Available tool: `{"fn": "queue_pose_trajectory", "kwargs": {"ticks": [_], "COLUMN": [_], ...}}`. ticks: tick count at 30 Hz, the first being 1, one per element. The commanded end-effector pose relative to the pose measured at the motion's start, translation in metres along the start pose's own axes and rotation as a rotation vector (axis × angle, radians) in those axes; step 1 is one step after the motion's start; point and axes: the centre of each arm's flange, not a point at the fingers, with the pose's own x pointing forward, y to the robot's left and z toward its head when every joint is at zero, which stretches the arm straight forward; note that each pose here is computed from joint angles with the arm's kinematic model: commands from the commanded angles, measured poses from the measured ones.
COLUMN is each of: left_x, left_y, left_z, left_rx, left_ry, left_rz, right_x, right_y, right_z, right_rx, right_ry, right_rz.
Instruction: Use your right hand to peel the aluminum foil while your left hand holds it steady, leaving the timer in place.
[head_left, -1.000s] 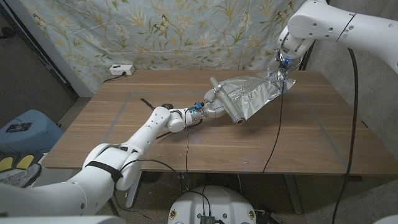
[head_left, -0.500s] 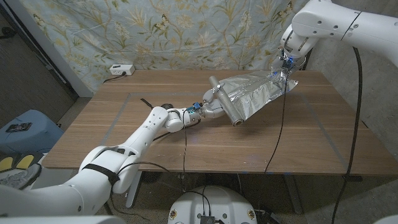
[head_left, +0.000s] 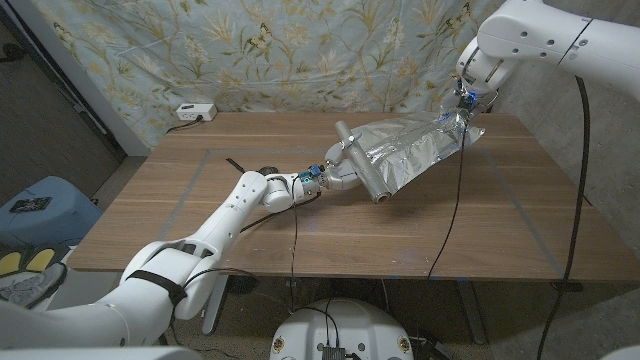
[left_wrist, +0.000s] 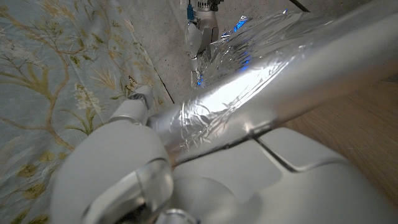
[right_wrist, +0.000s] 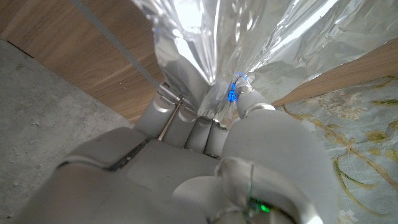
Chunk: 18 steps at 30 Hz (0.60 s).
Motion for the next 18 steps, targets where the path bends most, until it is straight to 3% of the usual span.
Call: {"fn": "queue_pose_trajectory", "kwargs": {"ticks": [1,18], "left_x": [-0.004,-0.022], "left_y": [-0.004,-0.005], "left_z": [-0.003,0.001], "left_rx": [0.01,0.021], "left_ry": [0.004,0.015], "left_rz": [-0.005,0.003], "right_x": [-0.005,-0.005], "right_y": [-0.004,-0.003], "right_z": [-0.007,-0.01], "right_rx": [0.022,0.052], "right_ry": [0.002,0.028], "right_rz": [-0.015,-0.03]}}
